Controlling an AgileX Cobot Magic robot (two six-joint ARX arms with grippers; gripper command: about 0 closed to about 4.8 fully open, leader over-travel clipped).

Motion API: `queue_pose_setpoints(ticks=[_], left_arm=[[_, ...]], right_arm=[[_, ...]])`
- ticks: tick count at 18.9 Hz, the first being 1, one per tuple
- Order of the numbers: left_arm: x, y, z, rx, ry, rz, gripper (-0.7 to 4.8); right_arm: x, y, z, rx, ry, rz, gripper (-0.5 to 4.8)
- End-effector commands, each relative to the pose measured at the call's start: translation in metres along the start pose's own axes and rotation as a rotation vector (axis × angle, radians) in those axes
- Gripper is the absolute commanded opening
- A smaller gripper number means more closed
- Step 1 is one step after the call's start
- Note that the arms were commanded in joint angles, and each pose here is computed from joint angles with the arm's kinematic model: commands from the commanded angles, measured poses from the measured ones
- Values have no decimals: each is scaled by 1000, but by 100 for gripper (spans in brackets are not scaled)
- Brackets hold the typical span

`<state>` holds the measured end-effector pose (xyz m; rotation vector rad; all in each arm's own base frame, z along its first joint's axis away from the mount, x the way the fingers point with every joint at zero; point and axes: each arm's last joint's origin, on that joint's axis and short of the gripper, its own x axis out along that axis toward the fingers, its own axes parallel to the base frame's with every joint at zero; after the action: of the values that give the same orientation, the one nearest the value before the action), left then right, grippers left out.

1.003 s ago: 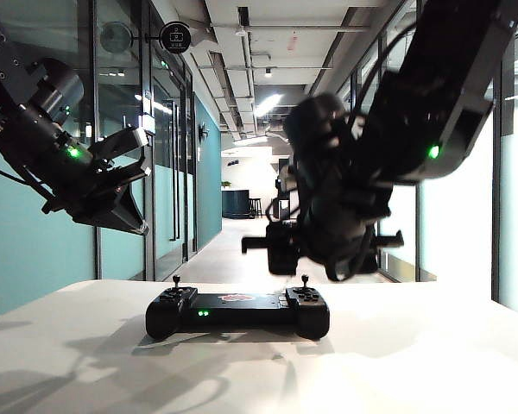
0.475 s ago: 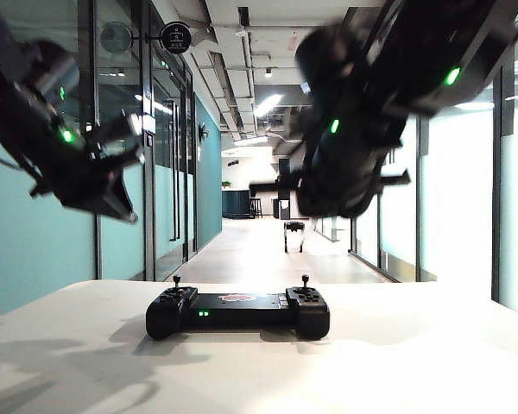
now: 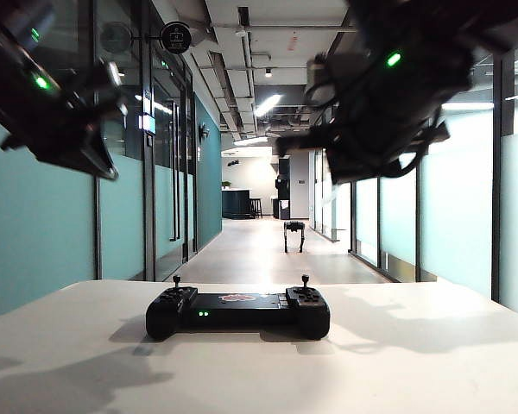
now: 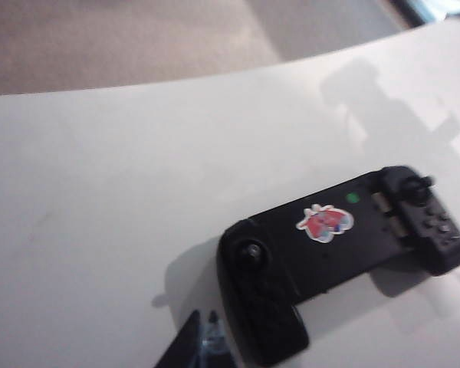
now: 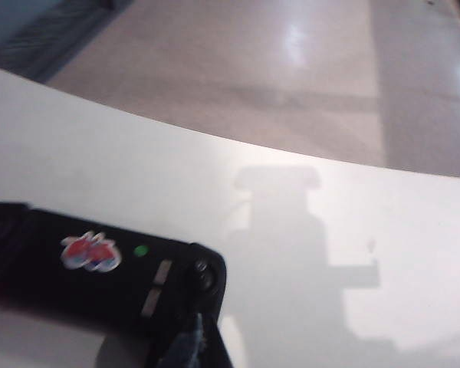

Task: Push the left joystick on the remote control sitting on the white table forward to make the robot dog walk in a straight line until it approaches the door.

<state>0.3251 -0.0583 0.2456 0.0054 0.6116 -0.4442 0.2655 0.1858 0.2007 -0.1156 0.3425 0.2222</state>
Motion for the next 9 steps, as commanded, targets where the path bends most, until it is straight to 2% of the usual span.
queue_pose_setpoints(ticks=[1, 5, 9], left_arm=[[-21, -6, -7, 3, -34, 43, -6], [-56, -16, -28, 5, -123, 95, -6], [-90, -26, -59, 25, -218, 155, -6]], right_arm=[[-18, -6, 4, -18, -40, 40, -1], [-44, -16, 4, -29, -72, 94, -1], [-64, -24, 1, -34, -93, 102, -1]])
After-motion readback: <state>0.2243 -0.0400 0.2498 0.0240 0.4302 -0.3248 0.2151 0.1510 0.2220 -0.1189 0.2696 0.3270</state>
